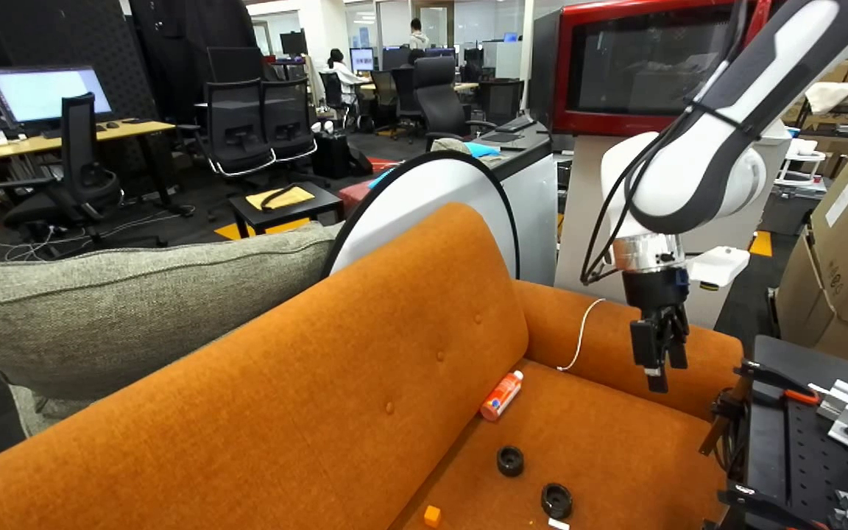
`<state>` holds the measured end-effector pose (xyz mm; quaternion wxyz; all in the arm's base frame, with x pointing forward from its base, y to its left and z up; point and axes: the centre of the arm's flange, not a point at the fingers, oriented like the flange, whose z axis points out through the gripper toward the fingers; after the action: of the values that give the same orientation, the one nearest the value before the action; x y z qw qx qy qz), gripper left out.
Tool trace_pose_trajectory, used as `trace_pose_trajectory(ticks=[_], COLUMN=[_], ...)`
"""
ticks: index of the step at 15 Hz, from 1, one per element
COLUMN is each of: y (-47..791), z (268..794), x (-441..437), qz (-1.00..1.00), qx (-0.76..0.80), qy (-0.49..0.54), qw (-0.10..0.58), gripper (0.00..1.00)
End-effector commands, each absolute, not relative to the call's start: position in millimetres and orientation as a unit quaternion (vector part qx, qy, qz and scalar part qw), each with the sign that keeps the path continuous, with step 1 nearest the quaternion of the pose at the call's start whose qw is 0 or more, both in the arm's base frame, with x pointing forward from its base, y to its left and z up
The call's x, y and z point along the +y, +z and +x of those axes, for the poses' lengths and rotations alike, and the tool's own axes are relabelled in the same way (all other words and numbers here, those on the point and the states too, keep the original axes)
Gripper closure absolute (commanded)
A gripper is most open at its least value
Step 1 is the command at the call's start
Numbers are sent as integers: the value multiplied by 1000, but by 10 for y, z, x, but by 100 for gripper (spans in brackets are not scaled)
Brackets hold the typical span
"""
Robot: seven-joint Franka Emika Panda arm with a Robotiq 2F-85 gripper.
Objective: Pick a black ring from the sofa and put it in the storage box
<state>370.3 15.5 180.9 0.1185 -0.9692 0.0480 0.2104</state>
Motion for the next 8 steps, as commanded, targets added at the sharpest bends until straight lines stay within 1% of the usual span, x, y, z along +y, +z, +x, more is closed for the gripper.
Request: trace_pose_trajectory(ticks=[1, 4, 5, 8], y=[1331, 940, 1143, 919], z=[4015, 4160, 4003, 4087], x=[267, 426, 387, 455], qz=[-973, -974, -975, -974], qx=[51, 65, 50, 55], qy=[198, 192, 195, 200], qw=[109, 102, 97, 94], gripper=[0, 0, 0, 0])
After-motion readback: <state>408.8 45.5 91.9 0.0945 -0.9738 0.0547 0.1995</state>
